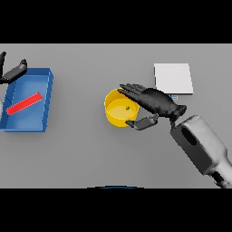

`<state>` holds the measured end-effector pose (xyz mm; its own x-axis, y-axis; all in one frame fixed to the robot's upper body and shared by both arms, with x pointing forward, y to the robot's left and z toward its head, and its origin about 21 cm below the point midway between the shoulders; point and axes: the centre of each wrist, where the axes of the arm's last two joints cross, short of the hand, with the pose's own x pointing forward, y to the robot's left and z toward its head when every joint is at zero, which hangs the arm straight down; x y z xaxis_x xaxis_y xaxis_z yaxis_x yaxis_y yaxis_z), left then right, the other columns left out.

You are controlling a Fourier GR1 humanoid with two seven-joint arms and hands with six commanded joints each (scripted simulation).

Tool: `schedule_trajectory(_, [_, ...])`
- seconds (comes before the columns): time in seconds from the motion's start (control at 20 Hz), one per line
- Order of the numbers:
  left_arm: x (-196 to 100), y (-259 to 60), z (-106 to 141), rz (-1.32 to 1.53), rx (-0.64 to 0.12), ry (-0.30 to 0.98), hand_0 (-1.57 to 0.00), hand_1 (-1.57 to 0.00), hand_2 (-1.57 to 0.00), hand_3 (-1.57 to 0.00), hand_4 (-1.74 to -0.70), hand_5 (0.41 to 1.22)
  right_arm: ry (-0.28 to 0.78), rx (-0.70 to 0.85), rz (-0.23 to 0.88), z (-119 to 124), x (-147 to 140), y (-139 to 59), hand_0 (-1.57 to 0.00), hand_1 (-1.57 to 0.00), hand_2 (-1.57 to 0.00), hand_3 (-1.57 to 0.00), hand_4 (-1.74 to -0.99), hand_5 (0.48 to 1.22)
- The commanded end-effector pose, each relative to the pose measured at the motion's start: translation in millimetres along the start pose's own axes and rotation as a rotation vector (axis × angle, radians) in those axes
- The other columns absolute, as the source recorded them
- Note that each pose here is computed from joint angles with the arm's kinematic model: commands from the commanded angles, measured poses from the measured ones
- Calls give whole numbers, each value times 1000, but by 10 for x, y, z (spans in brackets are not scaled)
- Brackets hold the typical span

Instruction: Pick up the red beaker and tilt it to pour out 1 green nut into yellow bowl. Pick up the yellow bowl and place it on the metallic measuring scale.

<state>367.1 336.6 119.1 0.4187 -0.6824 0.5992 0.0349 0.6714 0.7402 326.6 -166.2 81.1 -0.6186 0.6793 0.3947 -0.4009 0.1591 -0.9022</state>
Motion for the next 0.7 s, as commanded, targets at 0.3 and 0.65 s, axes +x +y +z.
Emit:
schedule_trajectory(0.3, [18, 22, -13, 43, -3, -11, 1, 1, 1, 1, -783, 722, -39, 165, 103, -182, 60, 55, 1, 1, 1, 1, -1217, 651])
schedule_trajectory(0.65, [2, 16, -35, 48, -4, -22, 1, 1, 1, 1, -798, 725, -33, 255, 168, -351, 14, 136, 1, 1, 1, 1, -1256, 673])
